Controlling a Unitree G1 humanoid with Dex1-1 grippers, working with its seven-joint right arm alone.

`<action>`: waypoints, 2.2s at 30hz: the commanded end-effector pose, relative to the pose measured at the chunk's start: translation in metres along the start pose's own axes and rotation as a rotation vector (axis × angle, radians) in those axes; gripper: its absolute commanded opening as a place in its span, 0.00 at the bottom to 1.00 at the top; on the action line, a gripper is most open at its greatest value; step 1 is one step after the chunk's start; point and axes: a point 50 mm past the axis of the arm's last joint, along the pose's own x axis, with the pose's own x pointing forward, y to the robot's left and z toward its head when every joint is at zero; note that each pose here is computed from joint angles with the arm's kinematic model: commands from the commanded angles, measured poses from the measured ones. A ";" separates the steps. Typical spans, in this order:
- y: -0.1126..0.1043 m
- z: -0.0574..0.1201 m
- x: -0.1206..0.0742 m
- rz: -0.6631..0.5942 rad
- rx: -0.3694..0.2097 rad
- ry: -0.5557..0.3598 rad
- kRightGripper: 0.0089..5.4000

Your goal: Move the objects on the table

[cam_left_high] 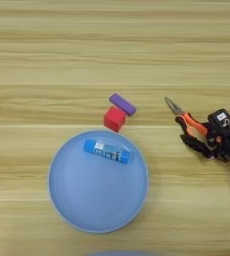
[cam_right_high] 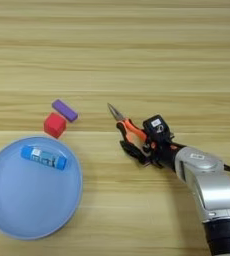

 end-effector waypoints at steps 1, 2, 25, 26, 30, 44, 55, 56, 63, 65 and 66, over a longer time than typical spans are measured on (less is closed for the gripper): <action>-0.001 0.000 0.000 -0.004 -0.005 0.027 0.63; 0.000 0.001 0.001 0.001 -0.003 0.027 0.63; 0.043 0.015 0.033 0.150 -0.030 -0.015 0.63; 0.043 0.015 0.034 0.153 -0.027 -0.013 0.63; 0.043 0.015 0.033 0.151 -0.026 -0.015 0.73; 0.035 0.071 0.023 0.131 -0.102 -0.271 0.98; 0.049 0.096 0.022 0.185 -0.221 -0.421 1.00; 0.051 0.097 0.022 0.196 -0.220 -0.421 1.00; 0.063 0.103 0.027 0.281 -0.200 -0.439 1.00; 0.066 0.106 0.029 0.302 -0.202 -0.442 1.00; 0.069 0.108 0.030 0.313 -0.203 -0.445 1.00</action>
